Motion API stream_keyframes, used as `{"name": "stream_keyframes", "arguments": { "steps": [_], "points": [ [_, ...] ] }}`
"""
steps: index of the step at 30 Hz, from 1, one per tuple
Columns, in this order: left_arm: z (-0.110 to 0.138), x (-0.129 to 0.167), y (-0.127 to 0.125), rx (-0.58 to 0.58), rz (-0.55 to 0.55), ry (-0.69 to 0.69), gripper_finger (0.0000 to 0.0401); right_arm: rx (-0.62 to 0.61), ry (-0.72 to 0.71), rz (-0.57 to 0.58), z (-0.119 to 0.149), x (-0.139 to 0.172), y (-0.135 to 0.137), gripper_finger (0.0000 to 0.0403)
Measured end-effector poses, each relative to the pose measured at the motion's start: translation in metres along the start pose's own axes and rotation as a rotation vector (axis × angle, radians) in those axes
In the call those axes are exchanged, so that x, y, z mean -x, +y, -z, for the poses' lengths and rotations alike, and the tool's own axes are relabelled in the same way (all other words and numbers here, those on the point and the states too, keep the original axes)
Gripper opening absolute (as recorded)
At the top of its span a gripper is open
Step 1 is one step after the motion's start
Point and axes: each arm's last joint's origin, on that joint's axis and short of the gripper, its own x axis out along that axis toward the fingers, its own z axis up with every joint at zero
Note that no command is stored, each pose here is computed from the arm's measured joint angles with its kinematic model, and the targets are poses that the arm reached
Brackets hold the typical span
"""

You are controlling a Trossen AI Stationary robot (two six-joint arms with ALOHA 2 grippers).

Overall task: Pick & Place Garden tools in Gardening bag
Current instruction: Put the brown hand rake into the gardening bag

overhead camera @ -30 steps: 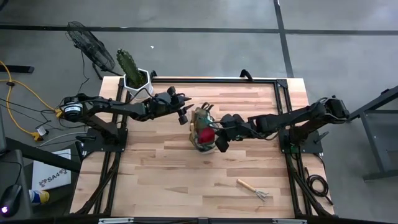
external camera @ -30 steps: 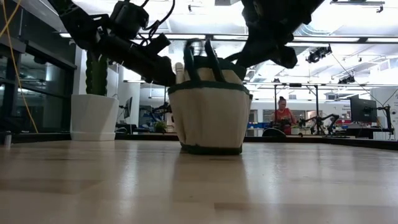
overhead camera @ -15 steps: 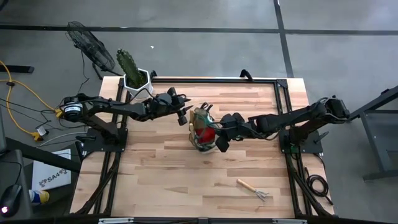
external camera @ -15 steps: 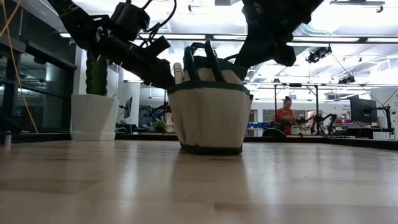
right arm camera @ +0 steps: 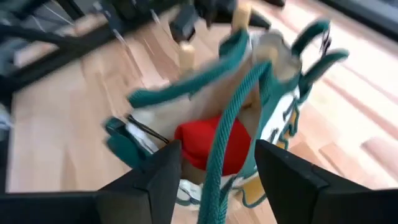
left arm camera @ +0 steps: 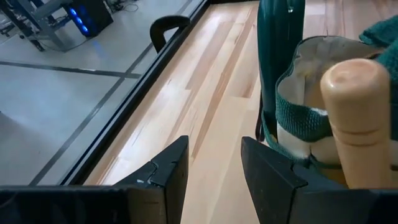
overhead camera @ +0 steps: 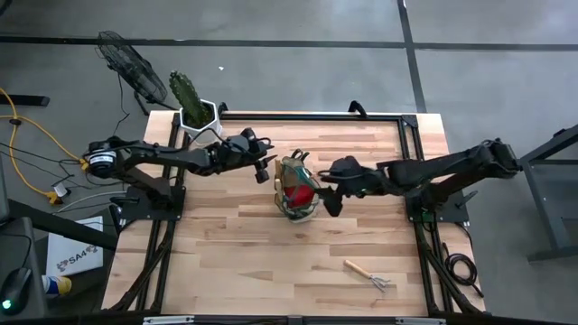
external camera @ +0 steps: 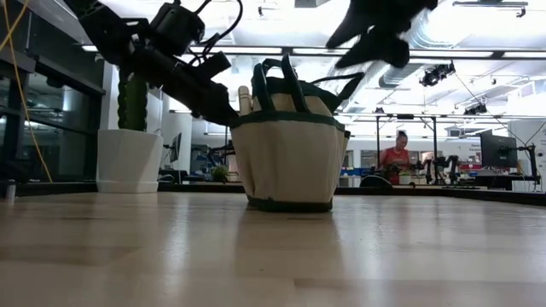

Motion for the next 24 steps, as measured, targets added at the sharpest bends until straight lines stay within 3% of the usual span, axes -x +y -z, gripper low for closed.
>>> {"name": "stream_keyframes", "arguments": {
  "steps": [5,9,15,24],
  "points": [
    [-0.002,0.009,0.002,-0.012,0.007,0.029,0.0143,0.024,-0.044,-0.028,-0.008,0.026,-0.005,0.0198],
    [-0.003,0.021,0.005,-0.02,0.014,0.066,0.0143,-0.007,0.012,0.003,-0.002,0.039,-0.011,0.0197],
    [-0.004,0.039,0.008,-0.023,0.039,0.119,0.0143,-0.062,0.195,0.047,0.026,0.049,-0.004,0.0197],
    [-0.006,0.052,0.007,0.013,0.188,0.12,0.0143,-0.043,0.336,0.011,0.076,0.059,0.037,0.0197]
  ]
}}
